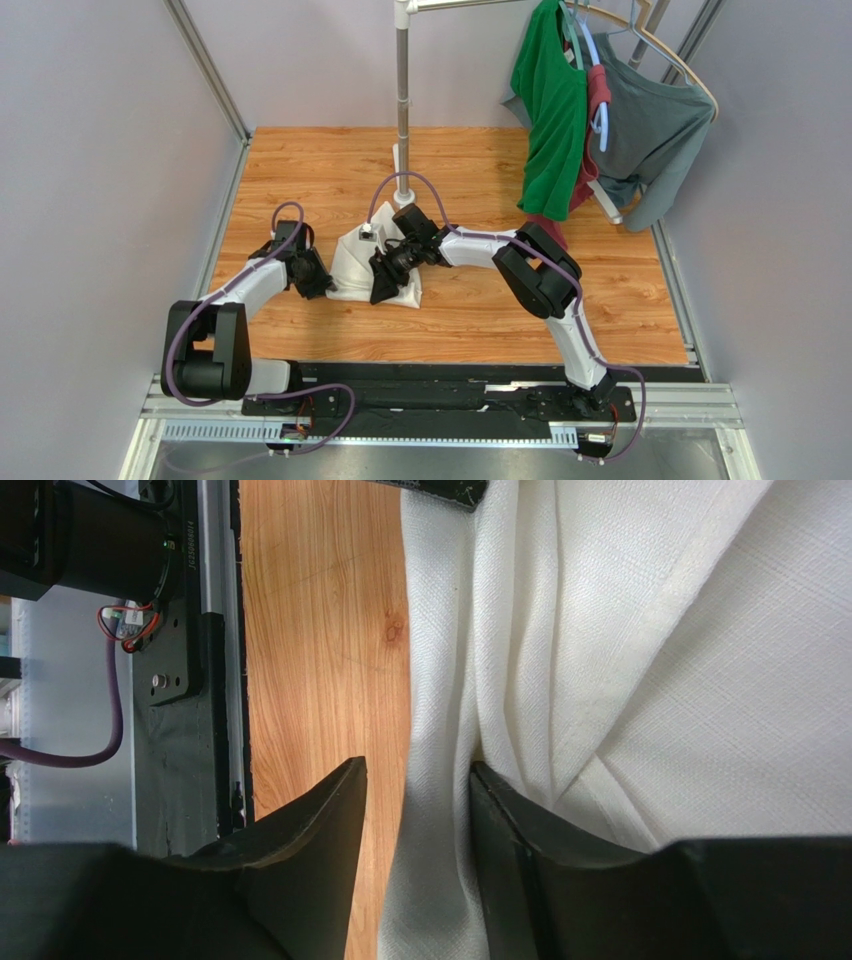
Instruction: Fold the napkin, place the utensils inside, and roll it up
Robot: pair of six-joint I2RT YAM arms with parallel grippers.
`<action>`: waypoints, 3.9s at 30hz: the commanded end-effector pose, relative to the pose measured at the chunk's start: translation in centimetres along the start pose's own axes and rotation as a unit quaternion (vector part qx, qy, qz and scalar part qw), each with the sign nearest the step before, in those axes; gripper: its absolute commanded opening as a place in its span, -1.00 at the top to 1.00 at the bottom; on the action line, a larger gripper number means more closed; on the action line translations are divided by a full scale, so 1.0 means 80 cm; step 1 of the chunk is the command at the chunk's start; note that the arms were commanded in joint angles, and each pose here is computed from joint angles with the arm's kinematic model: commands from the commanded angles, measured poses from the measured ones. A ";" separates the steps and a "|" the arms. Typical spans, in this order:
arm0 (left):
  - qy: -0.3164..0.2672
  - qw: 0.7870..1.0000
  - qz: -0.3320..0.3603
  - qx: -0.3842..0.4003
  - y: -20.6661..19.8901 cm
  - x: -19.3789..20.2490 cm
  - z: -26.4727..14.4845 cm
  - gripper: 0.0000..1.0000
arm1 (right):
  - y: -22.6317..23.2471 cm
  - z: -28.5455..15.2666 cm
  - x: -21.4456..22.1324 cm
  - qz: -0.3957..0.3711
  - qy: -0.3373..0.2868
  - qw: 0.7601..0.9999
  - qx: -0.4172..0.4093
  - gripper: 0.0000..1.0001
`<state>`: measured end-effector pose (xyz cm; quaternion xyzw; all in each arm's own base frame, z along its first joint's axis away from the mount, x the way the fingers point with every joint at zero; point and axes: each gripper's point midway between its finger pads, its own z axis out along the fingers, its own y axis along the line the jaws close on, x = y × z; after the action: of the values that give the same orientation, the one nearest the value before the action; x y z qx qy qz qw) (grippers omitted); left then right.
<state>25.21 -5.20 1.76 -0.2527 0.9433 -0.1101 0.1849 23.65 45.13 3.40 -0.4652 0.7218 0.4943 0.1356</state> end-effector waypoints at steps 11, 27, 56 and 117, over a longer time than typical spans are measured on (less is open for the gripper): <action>0.020 0.999 0.015 -0.037 0.018 0.006 0.002 0.35 | 0.046 -0.036 -0.058 -0.154 -0.026 0.976 0.155 -0.16; 0.015 0.999 0.015 -0.034 0.017 0.006 0.001 0.35 | 0.034 0.010 -0.040 -0.201 -0.011 0.963 0.181 -0.15; 0.014 0.999 0.018 -0.027 0.014 0.005 0.002 0.18 | -0.054 0.009 0.076 -0.157 0.077 0.927 0.331 0.37; -0.115 0.979 0.080 0.146 -0.064 -0.016 -0.024 0.04 | -0.085 -0.003 0.073 0.320 0.010 0.947 -0.008 1.00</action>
<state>25.91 -7.96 4.35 -0.1660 0.9162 -0.1909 0.3108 24.58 43.76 2.68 -0.2937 0.7571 0.5832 -0.0227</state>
